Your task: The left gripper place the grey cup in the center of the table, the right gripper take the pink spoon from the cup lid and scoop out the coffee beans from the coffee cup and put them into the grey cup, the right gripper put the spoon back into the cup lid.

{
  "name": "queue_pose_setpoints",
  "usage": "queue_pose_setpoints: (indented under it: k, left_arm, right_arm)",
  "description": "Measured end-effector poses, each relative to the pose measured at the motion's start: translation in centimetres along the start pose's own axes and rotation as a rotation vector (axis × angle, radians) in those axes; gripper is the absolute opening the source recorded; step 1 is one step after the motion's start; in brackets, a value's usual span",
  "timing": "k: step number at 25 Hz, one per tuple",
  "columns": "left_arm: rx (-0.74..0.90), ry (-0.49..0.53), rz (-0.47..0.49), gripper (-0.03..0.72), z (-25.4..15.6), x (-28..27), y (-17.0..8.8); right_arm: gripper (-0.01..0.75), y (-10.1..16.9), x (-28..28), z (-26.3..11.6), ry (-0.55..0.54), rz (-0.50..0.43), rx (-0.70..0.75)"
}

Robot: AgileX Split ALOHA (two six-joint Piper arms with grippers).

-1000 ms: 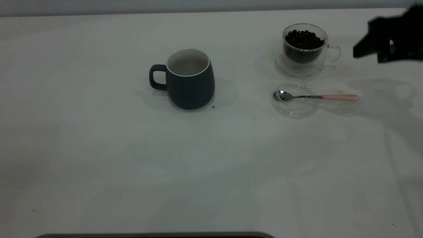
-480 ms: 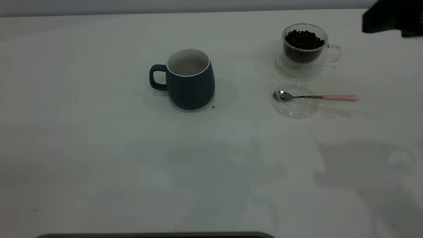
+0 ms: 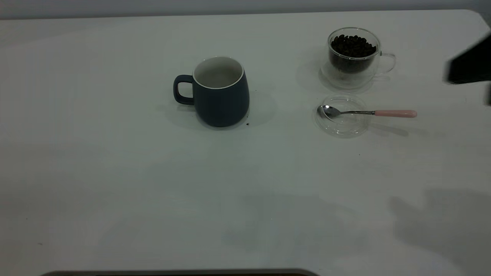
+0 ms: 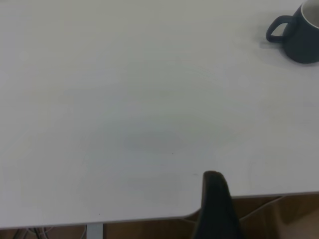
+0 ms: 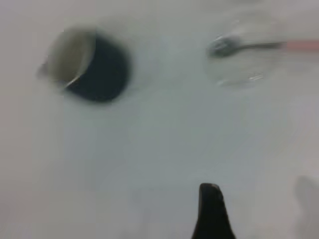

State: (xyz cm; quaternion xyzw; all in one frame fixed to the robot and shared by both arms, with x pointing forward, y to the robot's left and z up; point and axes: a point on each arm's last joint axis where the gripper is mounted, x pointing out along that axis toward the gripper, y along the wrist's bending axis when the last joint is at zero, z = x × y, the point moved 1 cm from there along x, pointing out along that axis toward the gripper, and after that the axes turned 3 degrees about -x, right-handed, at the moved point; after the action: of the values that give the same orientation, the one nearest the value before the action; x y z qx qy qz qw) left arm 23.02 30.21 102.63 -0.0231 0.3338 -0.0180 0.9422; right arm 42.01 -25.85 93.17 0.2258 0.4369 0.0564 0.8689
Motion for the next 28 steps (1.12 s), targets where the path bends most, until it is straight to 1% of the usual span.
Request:
queue_pose_setpoints:
  k: [2, 3, 5, 7, 9, 12, 13, 15, 17, 19, 20, 22, 23, 25, 28]
  left_arm:
    - [0.001, 0.0, 0.0, 0.565, 0.0, 0.0, 0.0]
    - [0.001, 0.0, 0.0, 0.565, 0.0, 0.0, 0.0]
    - [0.001, 0.0, 0.0, 0.565, 0.0, 0.0, 0.0]
    - [0.002, 0.0, 0.0, 0.565, 0.0, 0.0, 0.0]
    - [0.002, 0.0, 0.0, 0.565, 0.0, 0.0, 0.0]
    - [0.002, 0.0, 0.0, 0.565, 0.0, 0.0, 0.0]
    - [0.002, 0.0, 0.0, 0.565, 0.0, 0.0, 0.0]
    - [0.002, 0.0, 0.0, 0.565, 0.0, 0.0, 0.0]
    - [0.002, 0.0, 0.0, 0.565, 0.0, 0.0, 0.0]
    - [0.002, 0.0, 0.0, 0.565, 0.0, 0.0, 0.0]
    - [0.002, 0.0, 0.0, 0.565, 0.0, 0.0, 0.0]
    - [0.002, 0.0, 0.0, 0.565, 0.0, 0.0, 0.0]
    - [0.002, 0.0, 0.0, 0.565, 0.0, 0.0, 0.0]
    - [0.002, 0.0, 0.0, 0.565, 0.0, 0.0, 0.0]
    - [0.002, 0.0, 0.0, 0.565, 0.0, 0.0, 0.0]
  right_arm:
    - [0.573, -1.8, -0.5, 0.7, -0.014, -0.037, 0.075]
    - [0.573, -2.5, -0.9, 0.8, -0.002, -0.029, 0.111]
    - [0.573, -2.7, -1.8, 0.3, 0.068, 0.041, 0.125]
    - [0.573, -2.4, -3.0, -0.4, 0.146, 0.111, 0.095]
    - [0.573, -1.5, -4.3, -0.8, 0.21, 0.154, 0.063]
    - [0.573, -0.1, -7.0, 0.3, 0.205, 0.149, 0.016]
    - [0.573, 0.4, -8.1, 0.9, 0.185, 0.137, -0.017]
    - [0.573, 1.0, -10.2, 1.4, 0.187, 0.073, -0.084]
    - [0.573, 1.1, -12.2, 1.3, 0.195, -0.037, -0.163]
    - [0.573, 0.3, -13.5, 0.4, 0.222, -0.195, -0.184]
    - [0.573, 0.0, -14.0, 0.0, 0.223, -0.258, -0.195]
    - [0.573, -0.7, -15.0, -0.5, 0.195, -0.377, -0.211]
    - [0.573, -0.8, -15.4, -0.6, 0.168, -0.403, -0.224]
    - [0.573, -0.7, -16.1, -0.8, 0.106, -0.422, -0.269]
    - [0.573, -0.7, -16.6, -1.6, 0.017, -0.401, -0.33]
